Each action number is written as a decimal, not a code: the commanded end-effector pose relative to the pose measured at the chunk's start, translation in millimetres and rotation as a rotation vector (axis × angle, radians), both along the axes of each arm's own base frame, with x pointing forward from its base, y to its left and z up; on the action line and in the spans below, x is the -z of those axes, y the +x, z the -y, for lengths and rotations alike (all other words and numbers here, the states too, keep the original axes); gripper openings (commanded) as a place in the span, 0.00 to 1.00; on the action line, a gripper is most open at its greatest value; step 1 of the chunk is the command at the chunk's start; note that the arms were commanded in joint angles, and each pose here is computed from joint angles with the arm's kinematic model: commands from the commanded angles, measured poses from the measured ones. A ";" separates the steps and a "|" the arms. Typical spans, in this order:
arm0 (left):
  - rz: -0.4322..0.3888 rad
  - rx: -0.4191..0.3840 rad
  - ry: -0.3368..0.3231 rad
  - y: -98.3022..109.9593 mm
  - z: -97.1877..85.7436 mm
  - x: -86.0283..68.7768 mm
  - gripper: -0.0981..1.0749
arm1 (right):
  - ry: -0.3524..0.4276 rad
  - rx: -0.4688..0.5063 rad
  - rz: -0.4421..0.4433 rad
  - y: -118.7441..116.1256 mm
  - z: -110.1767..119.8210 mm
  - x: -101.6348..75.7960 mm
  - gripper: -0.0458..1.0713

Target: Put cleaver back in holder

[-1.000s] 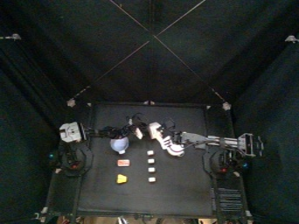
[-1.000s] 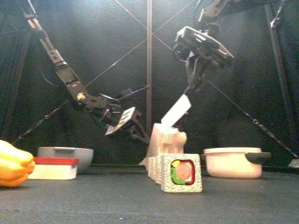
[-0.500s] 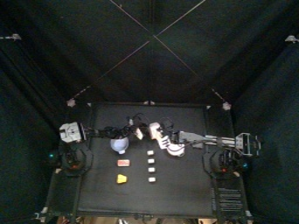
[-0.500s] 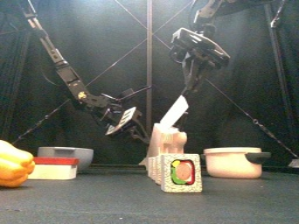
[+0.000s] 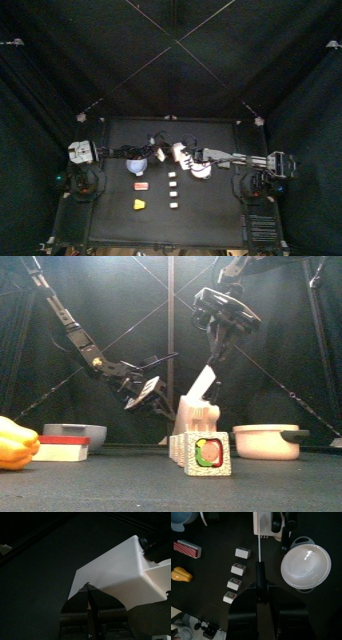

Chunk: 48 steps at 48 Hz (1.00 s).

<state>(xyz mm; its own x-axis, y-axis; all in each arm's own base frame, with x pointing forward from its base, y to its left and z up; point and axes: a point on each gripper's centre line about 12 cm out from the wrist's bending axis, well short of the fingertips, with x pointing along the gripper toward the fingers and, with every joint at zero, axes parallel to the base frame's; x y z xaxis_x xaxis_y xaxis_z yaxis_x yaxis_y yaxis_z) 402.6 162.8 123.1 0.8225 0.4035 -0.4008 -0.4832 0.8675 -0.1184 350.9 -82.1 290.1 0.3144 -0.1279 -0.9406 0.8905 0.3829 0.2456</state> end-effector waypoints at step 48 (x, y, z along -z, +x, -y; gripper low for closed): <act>0.034 0.023 0.019 7.9 6.0 -13.3 0.38 | -0.006 0.061 -0.005 25.8 38.9 -1.8 0.41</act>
<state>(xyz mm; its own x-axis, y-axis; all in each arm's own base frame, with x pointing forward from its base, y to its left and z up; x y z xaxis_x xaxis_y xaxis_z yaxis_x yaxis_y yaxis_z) 403.1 161.6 123.3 0.8242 0.4014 -0.3994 -0.4805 0.8690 -0.1184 377.3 -112.1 278.8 0.2737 -0.1265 -0.9535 0.9159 0.3368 0.2182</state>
